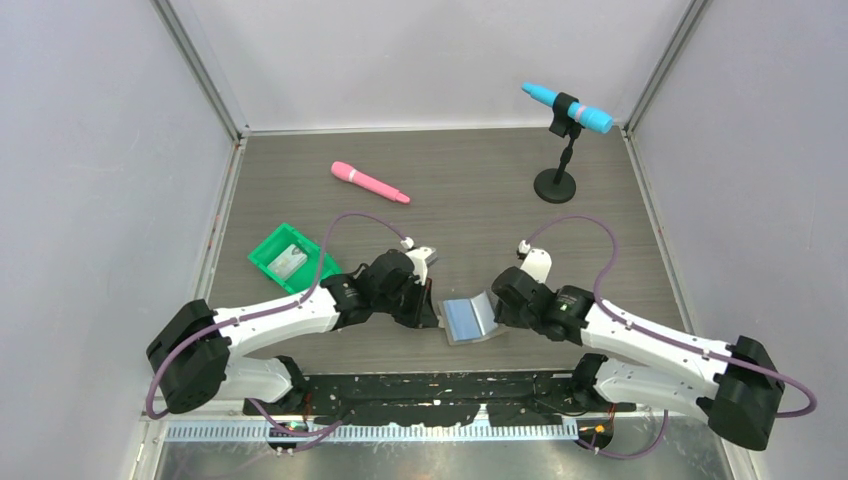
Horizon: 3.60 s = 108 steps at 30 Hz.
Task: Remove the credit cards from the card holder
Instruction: Open the card holder at the center of the board.
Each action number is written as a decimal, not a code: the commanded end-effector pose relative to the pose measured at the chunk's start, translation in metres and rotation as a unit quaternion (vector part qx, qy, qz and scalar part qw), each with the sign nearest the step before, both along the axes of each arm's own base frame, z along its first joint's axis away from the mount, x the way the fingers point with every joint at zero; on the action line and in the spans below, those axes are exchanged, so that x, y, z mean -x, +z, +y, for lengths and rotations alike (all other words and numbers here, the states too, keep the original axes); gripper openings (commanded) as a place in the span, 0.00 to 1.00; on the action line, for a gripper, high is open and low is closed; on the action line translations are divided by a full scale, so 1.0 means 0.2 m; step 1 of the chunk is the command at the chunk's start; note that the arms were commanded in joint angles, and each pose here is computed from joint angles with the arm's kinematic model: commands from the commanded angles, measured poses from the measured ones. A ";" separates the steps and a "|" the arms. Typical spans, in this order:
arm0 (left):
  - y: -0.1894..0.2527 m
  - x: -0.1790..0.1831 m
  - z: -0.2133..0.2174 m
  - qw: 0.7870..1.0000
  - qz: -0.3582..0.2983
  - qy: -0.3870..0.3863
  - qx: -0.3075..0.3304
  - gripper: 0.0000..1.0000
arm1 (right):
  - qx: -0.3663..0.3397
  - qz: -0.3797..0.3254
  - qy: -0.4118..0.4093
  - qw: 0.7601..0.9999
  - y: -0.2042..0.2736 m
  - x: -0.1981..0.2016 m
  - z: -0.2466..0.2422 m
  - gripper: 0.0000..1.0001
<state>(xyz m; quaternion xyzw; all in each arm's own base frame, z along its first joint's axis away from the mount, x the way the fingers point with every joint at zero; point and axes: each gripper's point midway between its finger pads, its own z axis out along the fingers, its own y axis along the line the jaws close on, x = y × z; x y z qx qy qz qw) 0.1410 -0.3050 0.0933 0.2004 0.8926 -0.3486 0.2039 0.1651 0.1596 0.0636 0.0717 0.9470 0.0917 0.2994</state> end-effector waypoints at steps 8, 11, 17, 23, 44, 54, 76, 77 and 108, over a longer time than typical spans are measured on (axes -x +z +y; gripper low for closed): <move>0.12 -0.03 -0.08 0.999 -0.015 -0.007 0.044 0.00 | -0.127 -0.071 0.043 0.988 0.37 -0.04 0.19 0.47; 0.12 -0.03 -0.08 0.999 -0.015 -0.008 0.042 0.00 | -0.167 -0.078 0.073 0.980 0.41 -0.04 0.30 0.46; 0.11 -0.03 -0.07 0.999 -0.015 -0.009 0.039 0.00 | -0.172 -0.046 0.108 0.978 0.33 -0.03 0.43 0.52; 0.11 -0.02 -0.07 0.999 -0.015 -0.010 0.039 0.00 | -0.166 -0.016 0.125 0.978 0.21 -0.02 0.52 0.58; 0.09 -0.03 -0.01 0.999 -0.035 -0.004 0.024 0.00 | -0.056 0.021 0.134 0.989 -0.12 -0.02 0.39 0.69; 0.08 -0.04 0.00 0.999 -0.035 -0.001 0.016 0.00 | -0.031 0.006 0.123 0.992 -0.09 -0.03 0.31 0.67; 0.06 -0.04 0.03 0.999 -0.039 0.006 0.004 0.00 | -0.017 -0.018 0.119 0.993 0.00 -0.03 0.22 0.60; 0.07 -0.04 0.03 0.999 -0.039 0.006 0.005 0.00 | -0.016 -0.018 0.119 0.993 0.00 -0.03 0.22 0.60; -0.05 -0.08 0.08 0.998 -0.024 0.040 -0.050 0.03 | 0.030 -0.018 0.099 0.994 0.02 0.00 0.07 0.55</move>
